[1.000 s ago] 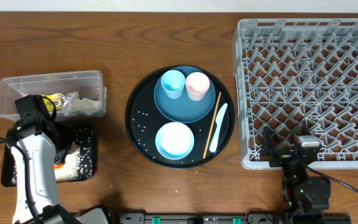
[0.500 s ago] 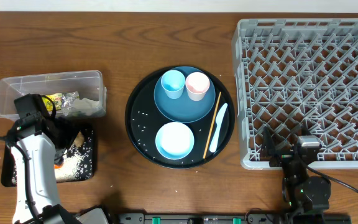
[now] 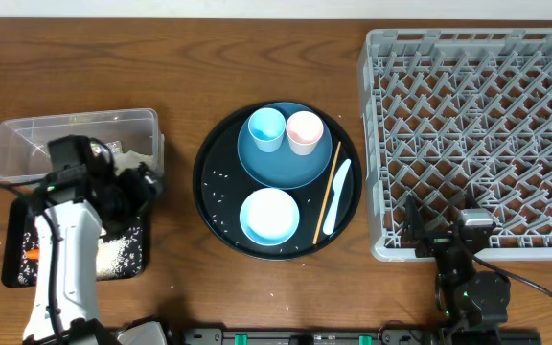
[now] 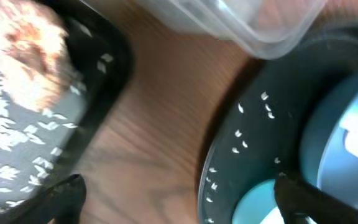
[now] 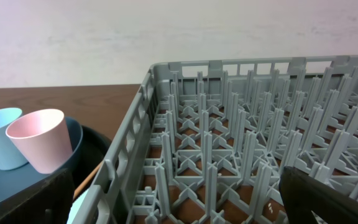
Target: Sort waste into correct bins and load items into the dishwasher rack
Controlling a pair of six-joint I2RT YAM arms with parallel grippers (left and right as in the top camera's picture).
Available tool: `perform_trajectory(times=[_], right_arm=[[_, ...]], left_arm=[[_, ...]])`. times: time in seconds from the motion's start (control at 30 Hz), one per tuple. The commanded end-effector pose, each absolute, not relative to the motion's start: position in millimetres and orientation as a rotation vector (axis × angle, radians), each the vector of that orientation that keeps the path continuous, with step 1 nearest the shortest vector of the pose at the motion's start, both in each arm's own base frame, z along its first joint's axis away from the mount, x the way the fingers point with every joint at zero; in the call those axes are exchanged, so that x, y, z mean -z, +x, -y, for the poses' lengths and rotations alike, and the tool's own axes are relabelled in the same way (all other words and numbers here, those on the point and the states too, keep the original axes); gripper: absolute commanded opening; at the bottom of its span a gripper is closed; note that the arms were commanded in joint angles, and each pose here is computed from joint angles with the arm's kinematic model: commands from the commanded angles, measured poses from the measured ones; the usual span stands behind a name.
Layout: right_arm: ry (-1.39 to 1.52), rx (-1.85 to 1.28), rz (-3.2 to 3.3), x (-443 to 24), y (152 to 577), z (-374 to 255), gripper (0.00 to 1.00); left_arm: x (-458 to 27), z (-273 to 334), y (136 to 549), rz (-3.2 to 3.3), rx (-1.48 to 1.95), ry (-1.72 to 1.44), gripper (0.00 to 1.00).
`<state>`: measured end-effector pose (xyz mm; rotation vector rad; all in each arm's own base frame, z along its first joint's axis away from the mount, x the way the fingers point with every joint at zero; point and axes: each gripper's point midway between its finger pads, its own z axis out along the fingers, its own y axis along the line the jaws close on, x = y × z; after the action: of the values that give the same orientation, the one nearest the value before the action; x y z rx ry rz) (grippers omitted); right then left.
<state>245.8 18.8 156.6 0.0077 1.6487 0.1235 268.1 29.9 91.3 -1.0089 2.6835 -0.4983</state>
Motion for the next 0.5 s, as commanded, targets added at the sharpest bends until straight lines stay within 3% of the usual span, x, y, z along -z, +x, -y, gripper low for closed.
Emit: perform_trajectory(times=[0.0,0.47], right_arm=[[0.017,-0.095,-1.654,-155,246,-13,0.99],[0.017,-0.095,-1.654,-155,246,-13,0.99]], left_arm=[[-97,-12,269,-2.715,0.542,-0.903,0.98],[-97,29,268,-2.8,0.571,-0.697,0.98]])
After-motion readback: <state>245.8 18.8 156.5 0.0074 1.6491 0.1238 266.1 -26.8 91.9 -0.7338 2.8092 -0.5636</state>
